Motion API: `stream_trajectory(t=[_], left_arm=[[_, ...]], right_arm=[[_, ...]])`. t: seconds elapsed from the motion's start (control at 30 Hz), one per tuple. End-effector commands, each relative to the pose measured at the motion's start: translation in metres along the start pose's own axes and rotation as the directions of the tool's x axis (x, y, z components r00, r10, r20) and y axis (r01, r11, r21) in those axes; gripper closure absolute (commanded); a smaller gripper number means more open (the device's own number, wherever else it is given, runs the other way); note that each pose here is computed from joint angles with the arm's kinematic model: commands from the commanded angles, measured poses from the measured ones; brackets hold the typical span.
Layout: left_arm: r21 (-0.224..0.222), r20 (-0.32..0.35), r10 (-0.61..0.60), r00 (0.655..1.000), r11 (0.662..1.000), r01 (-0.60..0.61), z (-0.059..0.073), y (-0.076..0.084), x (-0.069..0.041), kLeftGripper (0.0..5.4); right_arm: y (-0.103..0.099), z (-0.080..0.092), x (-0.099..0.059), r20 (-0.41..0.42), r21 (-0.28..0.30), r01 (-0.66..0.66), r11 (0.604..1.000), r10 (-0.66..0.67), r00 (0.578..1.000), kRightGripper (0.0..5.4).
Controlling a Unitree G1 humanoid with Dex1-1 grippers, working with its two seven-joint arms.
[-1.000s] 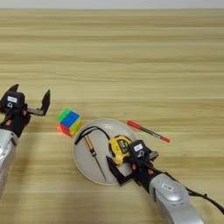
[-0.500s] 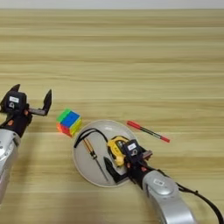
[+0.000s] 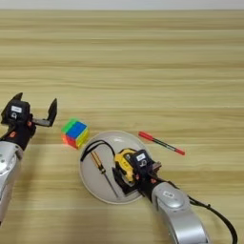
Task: Move the objects on the table
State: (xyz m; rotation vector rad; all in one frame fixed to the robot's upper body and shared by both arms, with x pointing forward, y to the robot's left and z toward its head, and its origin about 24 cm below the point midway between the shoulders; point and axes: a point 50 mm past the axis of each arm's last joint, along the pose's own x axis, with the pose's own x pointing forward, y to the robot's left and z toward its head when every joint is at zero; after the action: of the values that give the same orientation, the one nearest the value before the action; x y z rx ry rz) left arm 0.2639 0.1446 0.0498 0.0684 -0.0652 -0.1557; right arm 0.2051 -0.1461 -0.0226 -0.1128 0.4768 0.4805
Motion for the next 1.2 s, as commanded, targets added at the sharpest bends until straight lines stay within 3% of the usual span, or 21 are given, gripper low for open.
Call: stream_trajectory(t=[0.03, 0.5, 0.87, 1.2], left_arm=[[0.009, 0.014, 0.001, 1.0, 1.0, -0.001, 0.003, -0.002, 0.003, 0.0], [0.008, 0.017, 0.0, 1.0, 1.0, 0.0, 0.003, -0.004, 0.004, 0.0], [0.004, 0.016, -0.003, 1.0, 1.0, 0.002, 0.003, -0.007, 0.007, 0.0], [-0.001, 0.016, 0.001, 1.0, 1.0, -0.001, 0.002, -0.008, 0.009, 0.0]], right_arm=[[-0.003, -0.004, 0.001, -0.027, 0.0, 0.005, 1.0, -0.005, 1.0, 1.18], [-0.004, 0.003, 0.001, 0.005, 0.006, 0.003, 1.0, -0.003, 1.0, 1.19], [-0.005, 0.049, -0.001, 0.145, -0.002, -0.015, 1.0, 0.015, 0.989, 1.19], [-0.008, 0.082, 0.014, 0.223, -0.026, -0.019, 0.999, 0.024, 0.975, 1.19]])
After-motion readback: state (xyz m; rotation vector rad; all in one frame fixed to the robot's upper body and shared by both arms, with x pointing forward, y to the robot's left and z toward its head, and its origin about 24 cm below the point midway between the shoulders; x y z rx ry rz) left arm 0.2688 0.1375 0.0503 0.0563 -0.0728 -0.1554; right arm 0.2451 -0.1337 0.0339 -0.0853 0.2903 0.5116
